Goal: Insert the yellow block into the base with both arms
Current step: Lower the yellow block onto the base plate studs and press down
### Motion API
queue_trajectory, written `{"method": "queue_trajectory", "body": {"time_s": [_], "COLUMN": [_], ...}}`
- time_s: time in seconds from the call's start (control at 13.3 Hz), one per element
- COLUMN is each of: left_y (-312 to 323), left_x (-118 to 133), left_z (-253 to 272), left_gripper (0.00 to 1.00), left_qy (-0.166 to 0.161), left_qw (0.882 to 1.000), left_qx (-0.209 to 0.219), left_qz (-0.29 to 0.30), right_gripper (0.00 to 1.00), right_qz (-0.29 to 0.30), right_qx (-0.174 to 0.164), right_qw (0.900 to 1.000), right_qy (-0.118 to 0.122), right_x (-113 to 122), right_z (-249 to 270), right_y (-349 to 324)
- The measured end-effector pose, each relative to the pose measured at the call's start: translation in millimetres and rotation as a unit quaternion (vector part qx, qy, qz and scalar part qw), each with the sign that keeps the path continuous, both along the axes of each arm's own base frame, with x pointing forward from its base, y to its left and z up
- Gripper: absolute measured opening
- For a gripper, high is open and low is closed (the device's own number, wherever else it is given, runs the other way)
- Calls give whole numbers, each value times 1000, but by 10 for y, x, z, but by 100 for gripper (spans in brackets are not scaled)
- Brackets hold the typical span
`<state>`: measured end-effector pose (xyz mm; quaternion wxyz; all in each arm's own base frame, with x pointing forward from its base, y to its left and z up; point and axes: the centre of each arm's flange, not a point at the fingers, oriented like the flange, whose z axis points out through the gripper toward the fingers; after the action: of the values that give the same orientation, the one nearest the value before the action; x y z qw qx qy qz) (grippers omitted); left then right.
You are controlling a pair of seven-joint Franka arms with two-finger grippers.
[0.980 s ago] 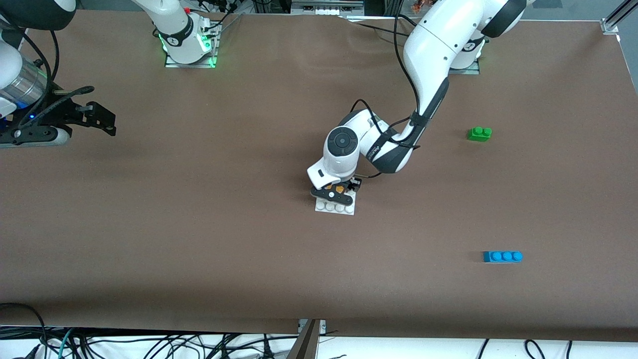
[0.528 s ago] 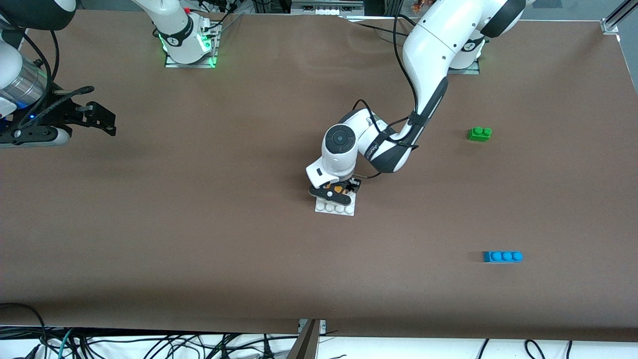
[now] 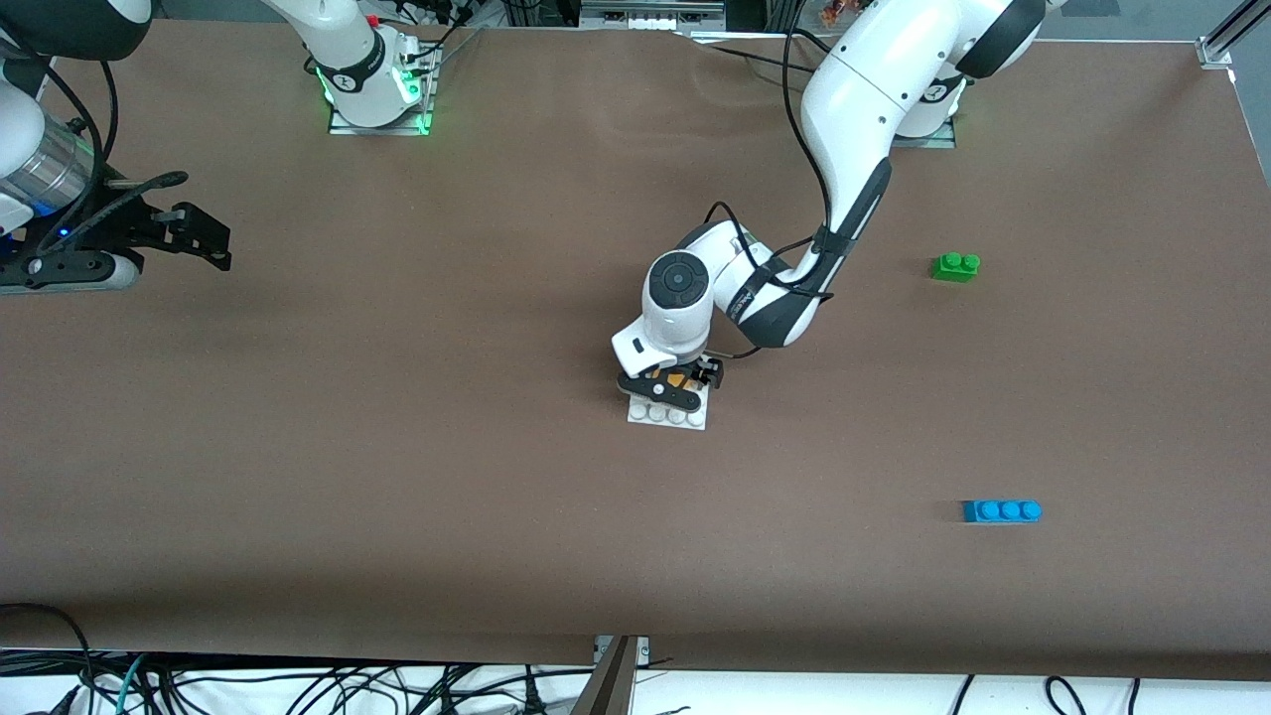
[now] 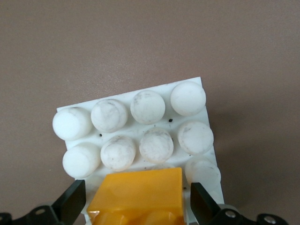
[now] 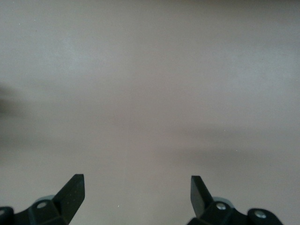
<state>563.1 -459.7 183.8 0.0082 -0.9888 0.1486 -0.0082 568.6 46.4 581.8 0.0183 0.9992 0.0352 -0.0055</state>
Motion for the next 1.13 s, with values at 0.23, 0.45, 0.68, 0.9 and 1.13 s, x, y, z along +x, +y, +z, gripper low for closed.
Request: {"method": "queue_trajectory", "body": {"time_s": [0.23,0.45,0.68,0.9,1.13], "left_y": [10,37,24,28,80], "left_x": [49,117,106,124,302], "left_z": [43,95,96,115,450], "left_gripper": [100,100,100,100,100], "left_qy": [-6,-12,-11,-8,8], "left_qw": [1000,1000,1000,1000,999], "left_qx": [-4,-6,-6,-12,-13], "left_qz": [3,7,6,16,41], "right_gripper": [100,100,100,100,100], "right_qz": [0,0,0,0,0], "right_qx": [0,0,0,0,0], "right_qw": [1000,1000,1000,1000,1000], "right_qy": [0,0,0,0,0], "right_x": [0,0,0,0,0], "right_z": [0,0,0,0,0], "right_y": [0,0,0,0,1]}}
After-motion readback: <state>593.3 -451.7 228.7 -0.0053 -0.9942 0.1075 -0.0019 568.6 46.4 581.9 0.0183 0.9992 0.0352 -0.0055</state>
